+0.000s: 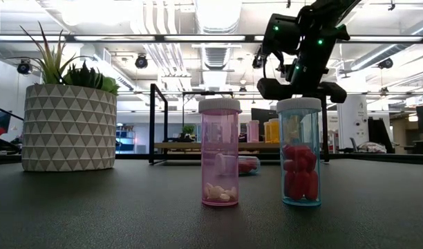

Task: Pick and place medicine bottles onto shelf by color
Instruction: Put the orange pill bottle on the shelf aligned with the other orange pill bottles

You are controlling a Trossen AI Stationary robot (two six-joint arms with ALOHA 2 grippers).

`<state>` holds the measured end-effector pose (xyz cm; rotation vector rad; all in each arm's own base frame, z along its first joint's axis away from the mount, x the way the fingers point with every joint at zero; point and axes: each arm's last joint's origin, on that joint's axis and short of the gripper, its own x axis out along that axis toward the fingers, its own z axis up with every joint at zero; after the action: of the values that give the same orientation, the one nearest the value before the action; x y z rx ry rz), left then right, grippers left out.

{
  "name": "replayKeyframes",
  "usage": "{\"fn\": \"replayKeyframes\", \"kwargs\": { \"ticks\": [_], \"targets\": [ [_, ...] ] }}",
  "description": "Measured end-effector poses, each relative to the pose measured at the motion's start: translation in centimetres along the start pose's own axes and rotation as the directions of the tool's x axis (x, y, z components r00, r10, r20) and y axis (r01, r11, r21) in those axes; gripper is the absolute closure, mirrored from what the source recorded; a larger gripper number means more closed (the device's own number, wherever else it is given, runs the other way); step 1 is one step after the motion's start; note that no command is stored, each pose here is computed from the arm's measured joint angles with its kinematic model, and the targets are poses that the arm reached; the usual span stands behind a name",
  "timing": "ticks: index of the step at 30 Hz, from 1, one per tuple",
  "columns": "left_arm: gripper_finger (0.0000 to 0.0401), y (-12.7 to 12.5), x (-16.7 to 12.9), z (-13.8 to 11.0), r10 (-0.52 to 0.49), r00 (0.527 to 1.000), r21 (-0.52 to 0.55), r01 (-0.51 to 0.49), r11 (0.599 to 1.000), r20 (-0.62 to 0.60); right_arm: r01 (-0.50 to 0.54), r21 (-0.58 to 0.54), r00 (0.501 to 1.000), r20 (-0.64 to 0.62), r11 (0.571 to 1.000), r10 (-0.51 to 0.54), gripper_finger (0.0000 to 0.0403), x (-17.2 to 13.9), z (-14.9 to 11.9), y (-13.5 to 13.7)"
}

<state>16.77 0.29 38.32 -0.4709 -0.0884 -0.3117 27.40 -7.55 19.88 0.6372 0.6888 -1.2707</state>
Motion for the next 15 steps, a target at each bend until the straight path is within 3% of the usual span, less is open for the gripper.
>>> {"fn": "replayKeyframes", "kwargs": {
  "ticks": [7, 15],
  "targets": [
    [0.0211, 0.0, 0.0, 0.0, 0.0, 1.0, -0.001, 0.0, 1.0, 0.0, -0.007, 0.092, 1.0, 0.003, 0.996, 0.007, 0.022, 0.01, 0.04, 0.07],
    [0.0211, 0.0, 0.0, 0.0, 0.0, 1.0, -0.002, 0.0, 1.0, 0.0, -0.021, 0.073, 0.999, -0.036, 0.997, 0.023, 0.022, 0.02, -0.06, 0.09]
  ]
}}
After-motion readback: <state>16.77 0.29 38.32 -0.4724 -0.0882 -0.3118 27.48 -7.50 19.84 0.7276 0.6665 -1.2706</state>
